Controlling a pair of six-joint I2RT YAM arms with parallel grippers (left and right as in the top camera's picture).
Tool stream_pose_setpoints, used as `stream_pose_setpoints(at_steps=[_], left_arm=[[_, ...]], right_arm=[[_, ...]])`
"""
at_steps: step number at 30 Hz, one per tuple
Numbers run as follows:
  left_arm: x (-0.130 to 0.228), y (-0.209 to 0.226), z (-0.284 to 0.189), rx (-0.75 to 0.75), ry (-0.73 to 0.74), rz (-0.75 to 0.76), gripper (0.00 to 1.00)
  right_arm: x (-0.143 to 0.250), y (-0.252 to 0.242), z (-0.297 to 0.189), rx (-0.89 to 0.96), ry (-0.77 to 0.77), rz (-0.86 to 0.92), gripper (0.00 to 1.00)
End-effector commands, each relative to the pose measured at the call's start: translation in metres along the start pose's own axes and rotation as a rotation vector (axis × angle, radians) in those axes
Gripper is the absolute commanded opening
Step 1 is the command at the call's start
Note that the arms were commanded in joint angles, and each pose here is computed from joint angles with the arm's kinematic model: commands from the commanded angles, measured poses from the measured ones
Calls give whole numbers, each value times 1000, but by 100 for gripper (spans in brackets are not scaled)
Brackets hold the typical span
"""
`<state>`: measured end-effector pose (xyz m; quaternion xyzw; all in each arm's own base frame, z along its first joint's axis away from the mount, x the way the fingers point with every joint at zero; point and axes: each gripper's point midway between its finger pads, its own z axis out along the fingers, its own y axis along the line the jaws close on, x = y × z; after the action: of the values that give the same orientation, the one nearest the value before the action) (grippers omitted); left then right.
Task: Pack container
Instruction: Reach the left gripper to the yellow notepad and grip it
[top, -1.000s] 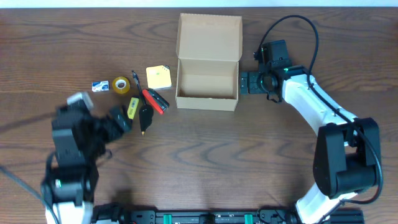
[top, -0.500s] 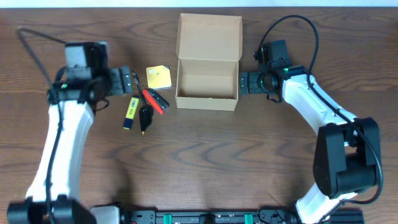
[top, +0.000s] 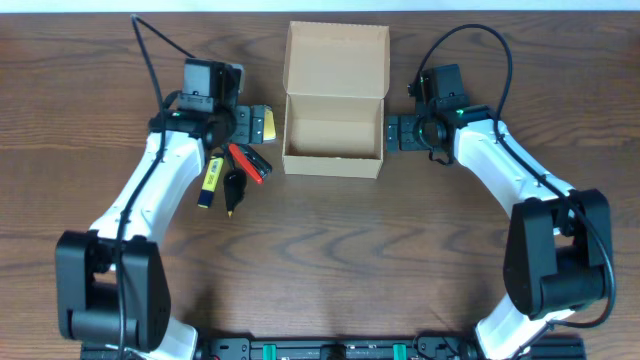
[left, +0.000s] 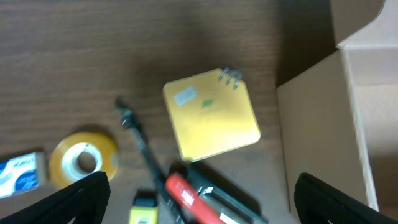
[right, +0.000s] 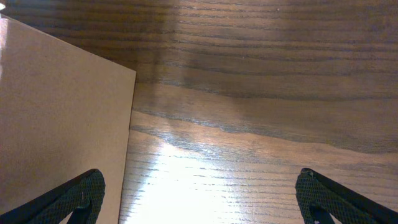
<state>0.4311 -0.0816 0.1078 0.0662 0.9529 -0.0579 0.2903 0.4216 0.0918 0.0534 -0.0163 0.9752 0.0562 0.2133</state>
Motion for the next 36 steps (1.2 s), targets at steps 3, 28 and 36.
stream_pose_setpoints(at_steps=[3, 28, 36], left_arm=[[-15, -11, 13, 73, -20, -30, 96], [-1, -3, 89, 25, 84, -98, 96], [-7, 4, 93, -17, 54, -79, 96]], right_arm=[[0, -1, 0, -3, 1, 15, 99], [0, -1, 0, -3, 1, 15, 99], [0, -1, 0, -3, 1, 15, 99]])
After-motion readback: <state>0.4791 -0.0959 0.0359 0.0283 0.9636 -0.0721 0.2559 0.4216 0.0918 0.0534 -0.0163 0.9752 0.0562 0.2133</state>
